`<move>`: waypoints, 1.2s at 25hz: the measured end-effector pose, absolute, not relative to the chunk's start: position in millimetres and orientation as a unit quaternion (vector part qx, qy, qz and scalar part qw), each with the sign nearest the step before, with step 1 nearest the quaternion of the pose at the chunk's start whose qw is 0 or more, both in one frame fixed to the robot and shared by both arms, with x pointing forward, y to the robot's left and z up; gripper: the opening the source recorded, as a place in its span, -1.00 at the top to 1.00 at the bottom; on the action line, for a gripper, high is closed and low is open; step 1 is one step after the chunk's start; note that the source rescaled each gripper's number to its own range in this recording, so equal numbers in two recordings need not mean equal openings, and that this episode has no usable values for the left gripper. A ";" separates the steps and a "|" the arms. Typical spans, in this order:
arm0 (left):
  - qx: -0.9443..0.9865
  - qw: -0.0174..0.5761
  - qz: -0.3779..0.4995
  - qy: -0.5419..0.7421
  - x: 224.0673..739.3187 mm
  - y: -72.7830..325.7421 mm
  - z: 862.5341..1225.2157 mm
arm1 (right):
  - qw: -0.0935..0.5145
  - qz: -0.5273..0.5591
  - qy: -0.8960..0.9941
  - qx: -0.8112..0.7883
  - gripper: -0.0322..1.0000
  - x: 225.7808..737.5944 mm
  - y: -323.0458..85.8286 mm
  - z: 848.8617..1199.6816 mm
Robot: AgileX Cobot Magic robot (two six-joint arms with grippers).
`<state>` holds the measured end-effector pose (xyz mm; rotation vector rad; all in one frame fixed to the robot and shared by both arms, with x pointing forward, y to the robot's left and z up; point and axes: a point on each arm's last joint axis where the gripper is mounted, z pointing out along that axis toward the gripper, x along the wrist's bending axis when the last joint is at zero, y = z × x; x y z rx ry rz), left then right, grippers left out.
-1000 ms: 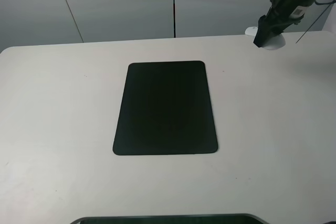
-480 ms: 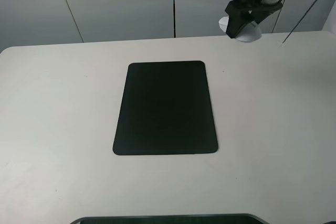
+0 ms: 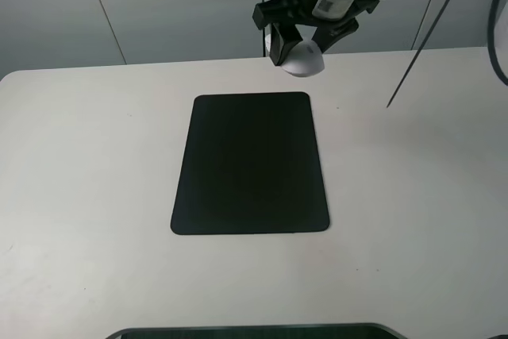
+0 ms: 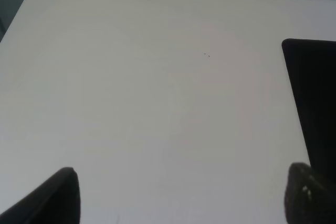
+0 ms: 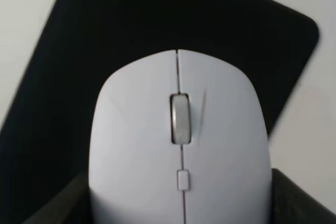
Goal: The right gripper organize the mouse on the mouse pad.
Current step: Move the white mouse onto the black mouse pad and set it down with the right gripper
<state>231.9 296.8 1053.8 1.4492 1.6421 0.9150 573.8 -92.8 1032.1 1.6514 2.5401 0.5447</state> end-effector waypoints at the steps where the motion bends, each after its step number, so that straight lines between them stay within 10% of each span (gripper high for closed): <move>1: 0.566 0.375 0.357 0.641 231.9 296.8 1053.8 | 0.032 0.182 0.818 0.545 0.94 571.6 -87.4 1032.4; 30: 0.566 0.375 0.357 0.641 231.9 296.8 1053.8 | 0.099 0.098 0.776 0.615 0.94 565.3 -17.1 914.7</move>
